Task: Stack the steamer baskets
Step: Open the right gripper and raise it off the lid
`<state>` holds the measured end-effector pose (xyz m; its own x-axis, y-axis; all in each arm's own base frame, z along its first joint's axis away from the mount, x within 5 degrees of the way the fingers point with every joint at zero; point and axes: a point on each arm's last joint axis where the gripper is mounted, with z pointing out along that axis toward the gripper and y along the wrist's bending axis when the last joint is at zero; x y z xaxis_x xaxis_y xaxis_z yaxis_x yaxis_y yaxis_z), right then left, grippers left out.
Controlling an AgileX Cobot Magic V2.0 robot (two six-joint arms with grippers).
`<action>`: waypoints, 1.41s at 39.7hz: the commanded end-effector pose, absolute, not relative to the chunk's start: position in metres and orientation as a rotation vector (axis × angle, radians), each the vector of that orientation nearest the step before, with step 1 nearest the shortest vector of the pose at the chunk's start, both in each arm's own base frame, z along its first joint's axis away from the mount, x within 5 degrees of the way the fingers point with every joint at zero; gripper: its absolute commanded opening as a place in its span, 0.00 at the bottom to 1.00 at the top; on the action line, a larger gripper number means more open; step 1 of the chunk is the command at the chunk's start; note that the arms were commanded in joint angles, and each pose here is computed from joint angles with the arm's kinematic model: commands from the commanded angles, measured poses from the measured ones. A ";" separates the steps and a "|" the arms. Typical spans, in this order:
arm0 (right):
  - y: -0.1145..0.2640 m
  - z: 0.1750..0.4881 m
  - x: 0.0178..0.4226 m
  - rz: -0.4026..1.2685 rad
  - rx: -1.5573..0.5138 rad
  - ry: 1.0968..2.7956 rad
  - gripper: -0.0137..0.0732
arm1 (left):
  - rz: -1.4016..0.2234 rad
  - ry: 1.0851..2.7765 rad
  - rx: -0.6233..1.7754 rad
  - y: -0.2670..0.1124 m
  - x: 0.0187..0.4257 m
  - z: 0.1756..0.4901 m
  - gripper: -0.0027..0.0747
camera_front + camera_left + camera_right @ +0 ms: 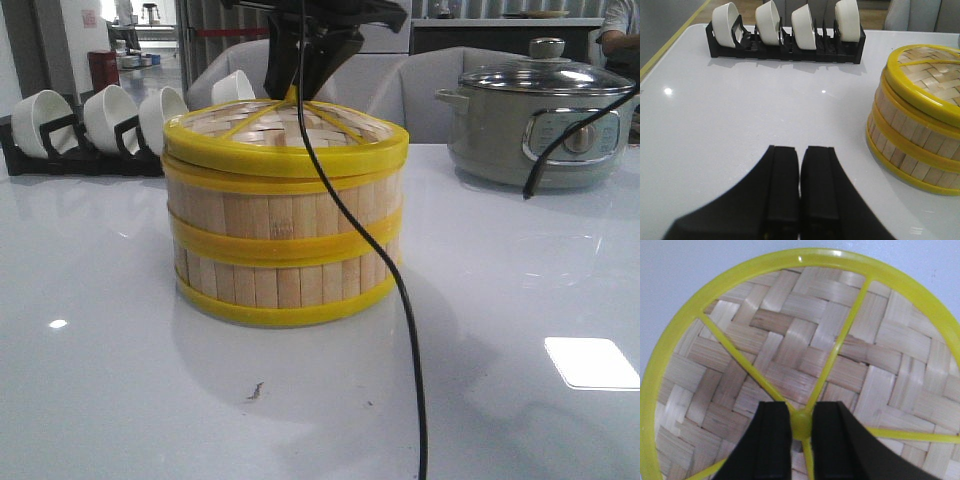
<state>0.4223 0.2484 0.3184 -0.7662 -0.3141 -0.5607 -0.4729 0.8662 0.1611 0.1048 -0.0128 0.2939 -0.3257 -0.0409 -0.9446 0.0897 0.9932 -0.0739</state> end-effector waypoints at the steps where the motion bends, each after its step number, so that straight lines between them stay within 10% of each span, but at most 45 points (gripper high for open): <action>1: 0.245 0.361 0.413 0.461 -0.547 2.358 0.20 | -0.164 1.788 0.032 -0.015 0.106 0.311 0.15; 50: 0.247 0.367 0.410 0.510 -0.559 2.349 0.20 | -0.164 1.788 0.032 -0.015 0.106 0.311 0.15; 56: 0.247 0.368 0.410 0.511 -0.559 2.342 0.36 | -0.164 1.788 0.032 -0.015 0.106 0.311 0.15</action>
<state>0.4211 0.2501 0.3201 -0.7648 -0.3193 -0.5595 -0.4864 0.8557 0.1766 0.1048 -0.0128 0.2939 -0.3259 -0.0425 -0.9445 0.0892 0.9932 -0.0754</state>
